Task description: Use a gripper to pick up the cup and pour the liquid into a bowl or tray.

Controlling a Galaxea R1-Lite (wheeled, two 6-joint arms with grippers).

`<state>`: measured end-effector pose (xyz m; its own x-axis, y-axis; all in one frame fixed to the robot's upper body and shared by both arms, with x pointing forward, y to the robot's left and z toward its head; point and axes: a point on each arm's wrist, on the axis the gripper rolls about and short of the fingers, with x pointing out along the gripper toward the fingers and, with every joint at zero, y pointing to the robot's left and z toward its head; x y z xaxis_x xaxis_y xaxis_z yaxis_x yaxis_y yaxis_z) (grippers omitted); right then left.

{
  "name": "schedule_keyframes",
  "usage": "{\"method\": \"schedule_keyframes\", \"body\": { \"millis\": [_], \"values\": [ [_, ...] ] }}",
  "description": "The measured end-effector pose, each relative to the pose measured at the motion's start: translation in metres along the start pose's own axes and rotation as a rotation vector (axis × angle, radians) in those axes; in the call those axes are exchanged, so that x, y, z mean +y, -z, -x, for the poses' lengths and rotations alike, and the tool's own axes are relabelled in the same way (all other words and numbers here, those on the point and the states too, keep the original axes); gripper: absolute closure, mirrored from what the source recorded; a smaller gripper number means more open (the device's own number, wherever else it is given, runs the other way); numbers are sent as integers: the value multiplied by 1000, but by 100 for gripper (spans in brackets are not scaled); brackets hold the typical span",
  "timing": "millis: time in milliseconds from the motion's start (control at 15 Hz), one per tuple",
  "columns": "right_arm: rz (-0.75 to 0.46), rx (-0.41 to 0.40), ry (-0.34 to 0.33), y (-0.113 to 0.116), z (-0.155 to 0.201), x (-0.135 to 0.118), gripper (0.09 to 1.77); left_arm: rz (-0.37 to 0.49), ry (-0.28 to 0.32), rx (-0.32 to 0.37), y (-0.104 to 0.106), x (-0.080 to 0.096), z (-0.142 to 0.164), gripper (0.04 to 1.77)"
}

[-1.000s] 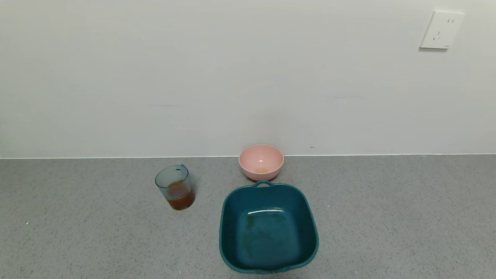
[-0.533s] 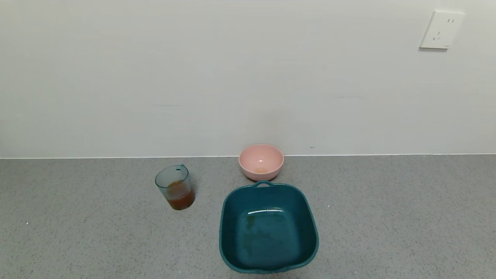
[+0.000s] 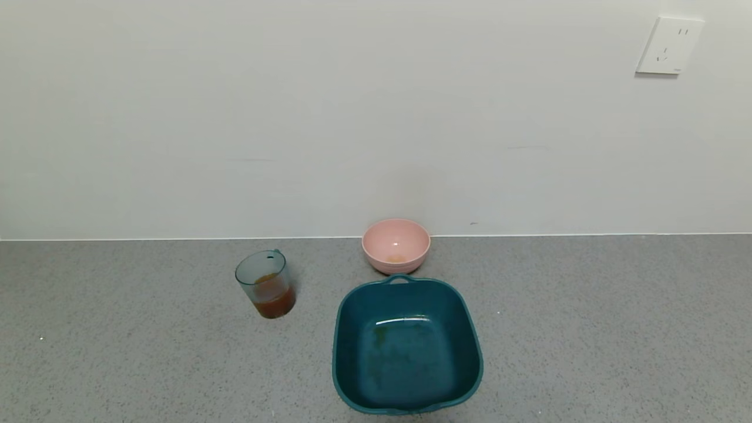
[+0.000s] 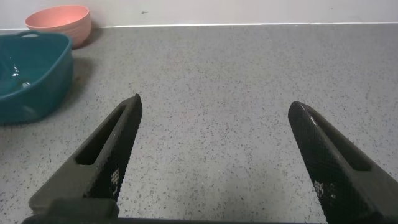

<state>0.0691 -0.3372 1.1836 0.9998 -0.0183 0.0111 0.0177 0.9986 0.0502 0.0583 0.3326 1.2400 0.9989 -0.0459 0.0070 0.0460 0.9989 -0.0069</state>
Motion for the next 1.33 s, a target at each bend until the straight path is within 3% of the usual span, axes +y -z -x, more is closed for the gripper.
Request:
{"method": "schedule_keyframes", "body": {
  "millis": [333, 667, 867, 1133, 1333],
  "values": [
    [0, 0, 1, 0, 0, 0, 15, 61, 10, 162, -39, 1, -34, 9],
    [0, 0, 0, 0, 0, 0, 15, 88, 0, 317, -64, 2, -106, 9],
    [0, 0, 1, 0, 0, 0, 15, 92, -8, 401, -59, 3, -152, 9],
    [0, 0, 1, 0, 0, 0, 15, 92, -3, 534, -35, 3, -200, 9],
    [0, 0, 0, 0, 0, 0, 15, 85, 16, 581, -17, -1, -228, 9]
  ]
}}
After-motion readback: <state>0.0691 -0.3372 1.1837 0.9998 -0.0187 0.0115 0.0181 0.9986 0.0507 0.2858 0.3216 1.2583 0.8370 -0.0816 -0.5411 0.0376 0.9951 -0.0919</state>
